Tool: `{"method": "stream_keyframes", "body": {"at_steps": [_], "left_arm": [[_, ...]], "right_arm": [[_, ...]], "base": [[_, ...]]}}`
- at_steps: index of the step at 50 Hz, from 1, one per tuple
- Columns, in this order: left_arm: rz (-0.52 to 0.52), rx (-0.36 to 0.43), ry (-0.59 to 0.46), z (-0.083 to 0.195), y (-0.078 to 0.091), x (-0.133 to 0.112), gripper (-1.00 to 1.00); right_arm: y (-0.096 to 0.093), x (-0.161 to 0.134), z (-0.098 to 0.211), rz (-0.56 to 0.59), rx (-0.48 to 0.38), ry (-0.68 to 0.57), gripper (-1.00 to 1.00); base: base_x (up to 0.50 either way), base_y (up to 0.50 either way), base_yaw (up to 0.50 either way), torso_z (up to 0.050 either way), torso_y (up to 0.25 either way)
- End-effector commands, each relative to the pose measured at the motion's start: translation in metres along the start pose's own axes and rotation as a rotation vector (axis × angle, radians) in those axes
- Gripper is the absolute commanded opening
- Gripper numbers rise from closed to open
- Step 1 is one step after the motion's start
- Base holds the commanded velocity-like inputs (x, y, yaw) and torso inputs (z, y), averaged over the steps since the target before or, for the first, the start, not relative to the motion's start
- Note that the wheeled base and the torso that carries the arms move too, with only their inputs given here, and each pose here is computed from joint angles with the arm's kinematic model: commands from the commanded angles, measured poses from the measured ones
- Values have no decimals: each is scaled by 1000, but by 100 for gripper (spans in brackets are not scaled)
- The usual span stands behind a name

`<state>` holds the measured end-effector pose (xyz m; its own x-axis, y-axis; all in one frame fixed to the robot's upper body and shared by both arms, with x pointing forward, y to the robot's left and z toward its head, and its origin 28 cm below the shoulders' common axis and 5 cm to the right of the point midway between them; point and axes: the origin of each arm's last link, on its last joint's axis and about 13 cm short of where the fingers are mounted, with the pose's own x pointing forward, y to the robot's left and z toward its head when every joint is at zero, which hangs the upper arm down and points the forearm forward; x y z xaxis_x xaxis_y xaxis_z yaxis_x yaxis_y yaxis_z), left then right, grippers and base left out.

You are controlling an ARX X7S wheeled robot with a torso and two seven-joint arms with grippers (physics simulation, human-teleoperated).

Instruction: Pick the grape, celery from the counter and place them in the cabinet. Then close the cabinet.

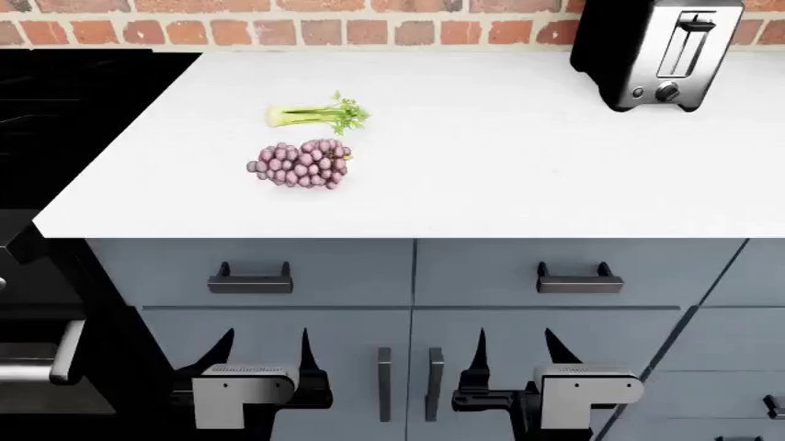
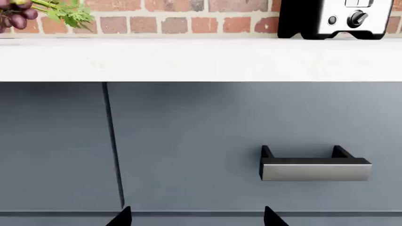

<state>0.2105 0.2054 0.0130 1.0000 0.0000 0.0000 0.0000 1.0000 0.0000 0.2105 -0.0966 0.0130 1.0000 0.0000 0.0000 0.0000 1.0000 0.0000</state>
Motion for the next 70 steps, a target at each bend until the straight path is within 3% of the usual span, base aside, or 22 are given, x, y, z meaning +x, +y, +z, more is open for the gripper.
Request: {"method": "stream_keyframes", "body": {"at_steps": [1,12,15,19,27,37,47,70], "left_arm": [[2,0,-1,2,0,1,100],[0,-25,-60,28,0,5,100],[16,0,-88,35,2,8,100],[-27,-22,-139,52,6,11,100],[-149,24,-190,86,8,18,100],[-197,8,-197,128,22,27,100],[-228,94,-244,165,30,23,100],[-290,175,-286,200,38,9,100]], "right_arm": [[0,0,1,2,0,-2,100],[-3,1,13,-5,-11,-21,100],[-3,2,21,-3,-20,-31,100],[-4,5,37,6,-33,-48,100],[-7,10,70,40,-38,-74,100],[-16,10,112,125,-20,-176,100],[-22,10,141,174,-31,-244,100],[-36,0,195,215,-109,-377,100]], "base": [[0,0,0,0,0],[0,0,0,0,0],[0,0,0,0,0],[0,0,0,0,0],[0,0,0,15,10],[0,0,0,50,42],[204,268,0,50,43],[338,392,0,50,43]]}}
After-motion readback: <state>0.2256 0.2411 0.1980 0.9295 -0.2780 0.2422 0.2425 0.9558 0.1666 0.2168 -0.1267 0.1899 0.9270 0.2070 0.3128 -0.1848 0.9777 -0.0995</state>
